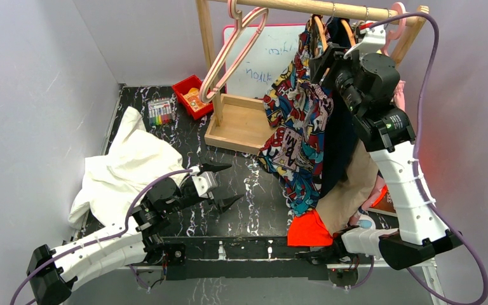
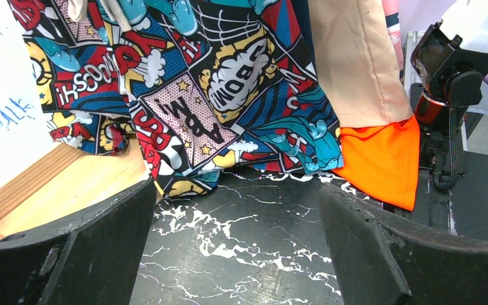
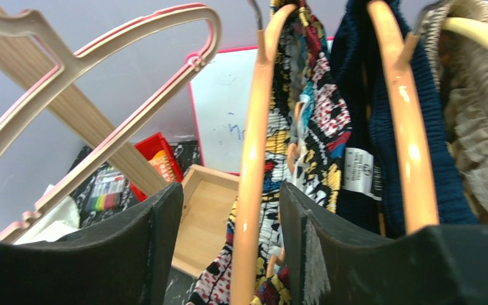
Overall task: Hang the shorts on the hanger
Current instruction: Place the hanger at the clothesline, then reset both arms
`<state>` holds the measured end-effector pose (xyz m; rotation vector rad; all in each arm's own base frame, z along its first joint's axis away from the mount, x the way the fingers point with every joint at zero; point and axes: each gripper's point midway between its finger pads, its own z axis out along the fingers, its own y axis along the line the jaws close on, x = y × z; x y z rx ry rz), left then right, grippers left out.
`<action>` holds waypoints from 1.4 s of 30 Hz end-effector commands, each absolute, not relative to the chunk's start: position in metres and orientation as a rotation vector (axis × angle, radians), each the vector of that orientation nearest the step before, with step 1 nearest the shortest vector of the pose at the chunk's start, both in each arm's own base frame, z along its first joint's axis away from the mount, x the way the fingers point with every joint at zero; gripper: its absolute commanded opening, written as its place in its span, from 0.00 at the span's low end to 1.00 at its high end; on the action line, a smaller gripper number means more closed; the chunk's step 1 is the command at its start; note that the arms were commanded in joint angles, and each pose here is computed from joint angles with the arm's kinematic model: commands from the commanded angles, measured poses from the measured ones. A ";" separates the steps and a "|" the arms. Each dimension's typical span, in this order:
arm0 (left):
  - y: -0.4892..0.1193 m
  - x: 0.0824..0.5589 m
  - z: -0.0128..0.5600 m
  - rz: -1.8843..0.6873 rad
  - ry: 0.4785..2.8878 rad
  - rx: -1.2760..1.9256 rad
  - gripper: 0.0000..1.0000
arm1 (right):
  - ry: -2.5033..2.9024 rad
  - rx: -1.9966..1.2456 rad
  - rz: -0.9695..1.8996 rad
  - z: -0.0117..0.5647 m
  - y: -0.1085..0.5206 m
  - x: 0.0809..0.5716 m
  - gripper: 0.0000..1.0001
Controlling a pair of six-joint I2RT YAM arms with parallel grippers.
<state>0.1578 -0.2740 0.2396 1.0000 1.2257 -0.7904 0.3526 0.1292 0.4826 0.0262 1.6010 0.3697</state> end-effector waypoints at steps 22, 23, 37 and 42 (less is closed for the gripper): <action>-0.228 0.193 0.282 -0.668 1.264 0.585 0.98 | 1.336 -0.593 0.936 0.547 0.201 0.197 0.68; -0.222 0.196 0.284 -0.668 1.288 0.532 0.98 | 1.353 -0.615 0.948 0.543 0.206 0.197 0.68; -0.094 0.194 0.256 -0.403 1.672 -0.034 0.98 | 1.557 -0.738 0.968 0.433 0.280 0.191 0.67; -0.079 0.198 0.250 -0.301 1.710 -0.097 0.98 | 1.770 -0.647 0.916 0.337 0.275 0.195 0.70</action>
